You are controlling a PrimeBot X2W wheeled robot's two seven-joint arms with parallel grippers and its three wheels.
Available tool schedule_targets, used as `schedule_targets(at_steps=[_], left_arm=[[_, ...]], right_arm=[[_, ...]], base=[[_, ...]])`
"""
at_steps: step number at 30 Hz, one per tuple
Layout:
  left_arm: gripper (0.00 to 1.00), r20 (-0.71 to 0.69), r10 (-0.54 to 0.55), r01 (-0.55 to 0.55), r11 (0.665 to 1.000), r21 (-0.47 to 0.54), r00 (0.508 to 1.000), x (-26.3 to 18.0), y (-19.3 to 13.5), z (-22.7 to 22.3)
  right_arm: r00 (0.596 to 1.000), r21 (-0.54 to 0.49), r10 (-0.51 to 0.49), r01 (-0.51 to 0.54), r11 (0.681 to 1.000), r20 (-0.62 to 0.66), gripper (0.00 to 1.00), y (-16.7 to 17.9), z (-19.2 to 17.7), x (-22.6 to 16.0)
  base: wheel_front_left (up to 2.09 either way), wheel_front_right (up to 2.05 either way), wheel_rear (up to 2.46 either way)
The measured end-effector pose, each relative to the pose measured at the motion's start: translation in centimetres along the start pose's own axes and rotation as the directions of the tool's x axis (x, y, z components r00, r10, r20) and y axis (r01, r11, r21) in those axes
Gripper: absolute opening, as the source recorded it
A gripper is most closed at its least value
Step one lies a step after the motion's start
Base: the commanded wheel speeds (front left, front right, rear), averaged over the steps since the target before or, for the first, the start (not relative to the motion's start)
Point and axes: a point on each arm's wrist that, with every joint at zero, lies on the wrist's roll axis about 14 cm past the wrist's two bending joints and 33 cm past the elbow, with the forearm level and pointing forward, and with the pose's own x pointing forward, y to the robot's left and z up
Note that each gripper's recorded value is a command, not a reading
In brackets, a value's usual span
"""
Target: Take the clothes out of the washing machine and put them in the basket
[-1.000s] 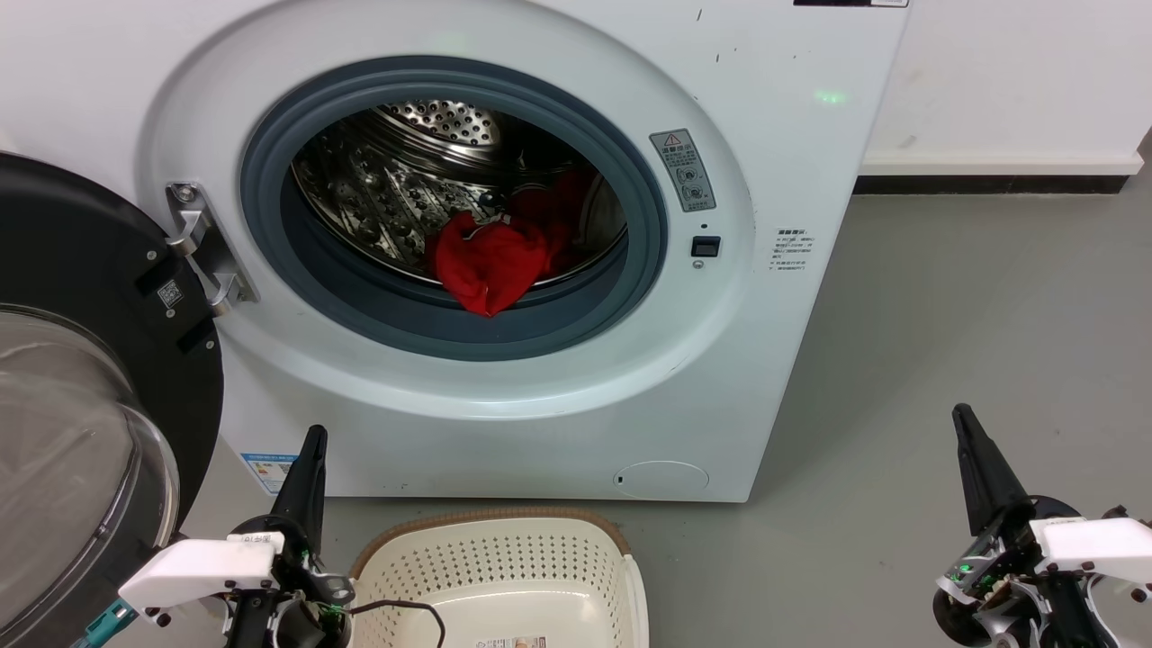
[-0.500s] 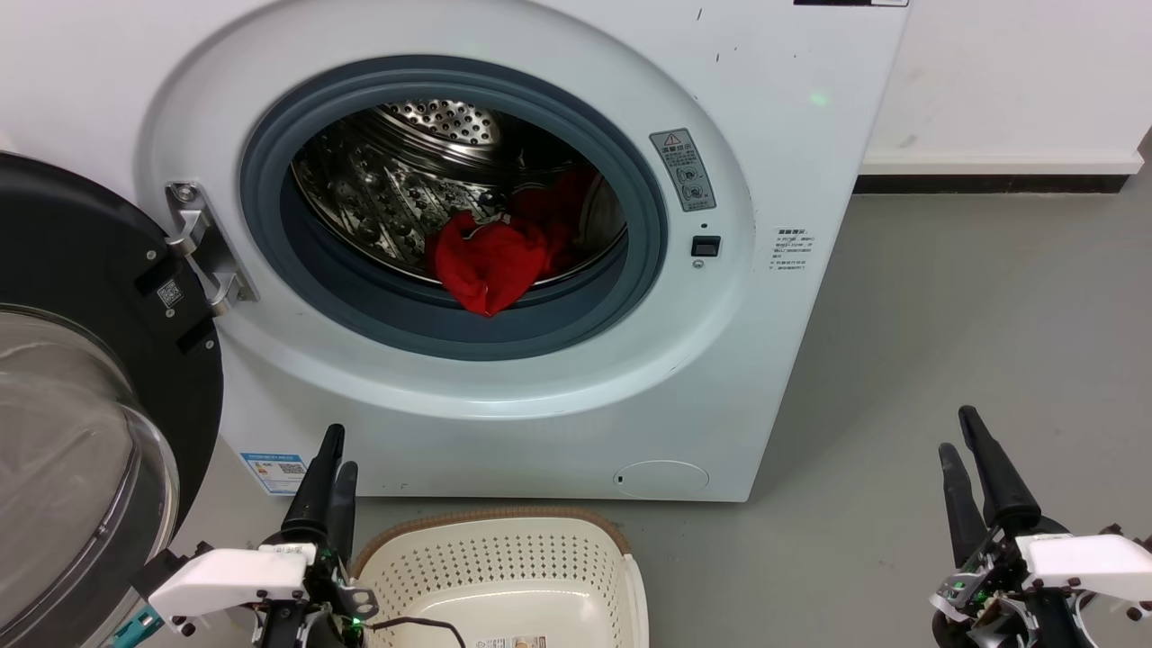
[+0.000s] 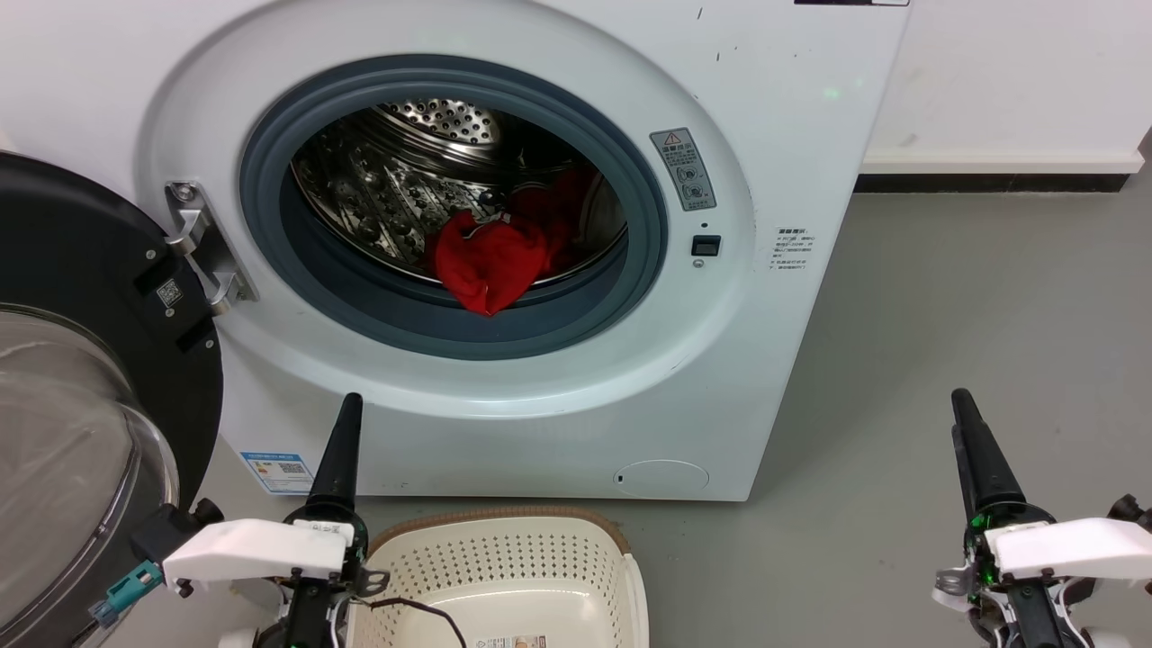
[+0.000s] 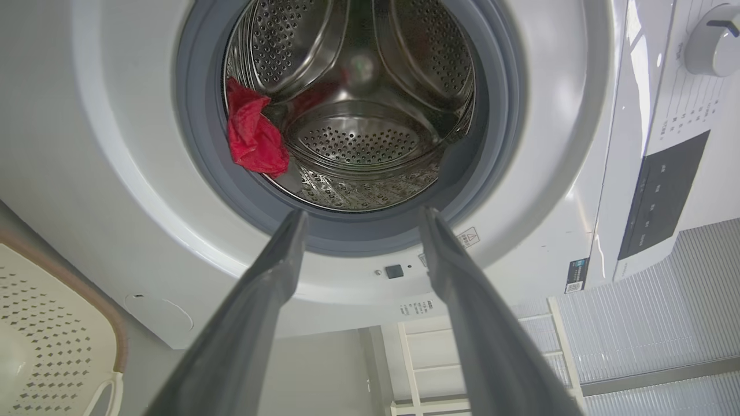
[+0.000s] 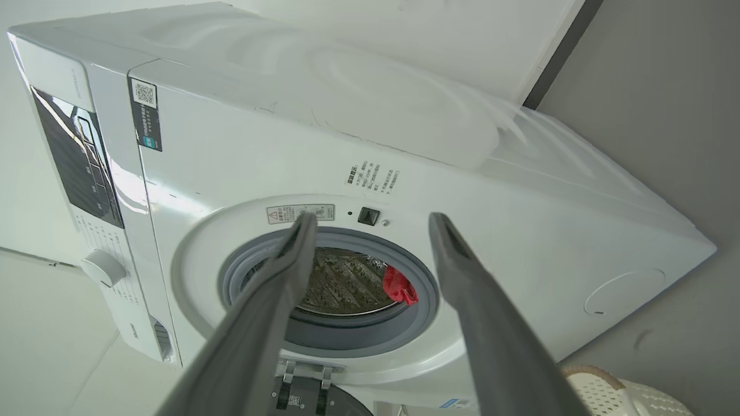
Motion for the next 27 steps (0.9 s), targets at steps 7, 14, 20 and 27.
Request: schedule_targets(at_steps=[7, 14, 20, 27], left_arm=[[1.00, -0.003, -0.031, 0.031, 0.990, 0.139, 1.000, 0.3, -1.0, -0.3], [1.00, -0.023, -0.053, 0.057, 0.955, 0.291, 0.998, 0.5, -1.7, -1.1], [1.00, -0.036, -0.066, 0.074, 0.921, 0.381, 0.997, 0.5, -2.2, -1.7], [1.00, -0.043, -0.086, 0.096, 0.867, 0.489, 0.995, 0.7, -2.9, -2.1]], right_arm=[[1.000, -0.172, 0.028, -0.029, 0.985, -0.004, 1.00, 0.9, -0.2, 0.1], [0.998, -0.346, 0.054, -0.054, 0.937, -0.011, 1.00, 1.6, -0.5, 0.2], [0.998, -0.449, 0.068, -0.068, 0.891, -0.016, 1.00, 1.9, -0.8, 0.1], [0.997, -0.556, 0.075, -0.080, 0.827, -0.032, 1.00, 1.9, -1.3, 0.0]], base=[[0.00, 0.00, 0.00], [0.00, 0.00, 0.00], [0.00, 0.00, 0.00], [0.00, 0.00, 0.00]])
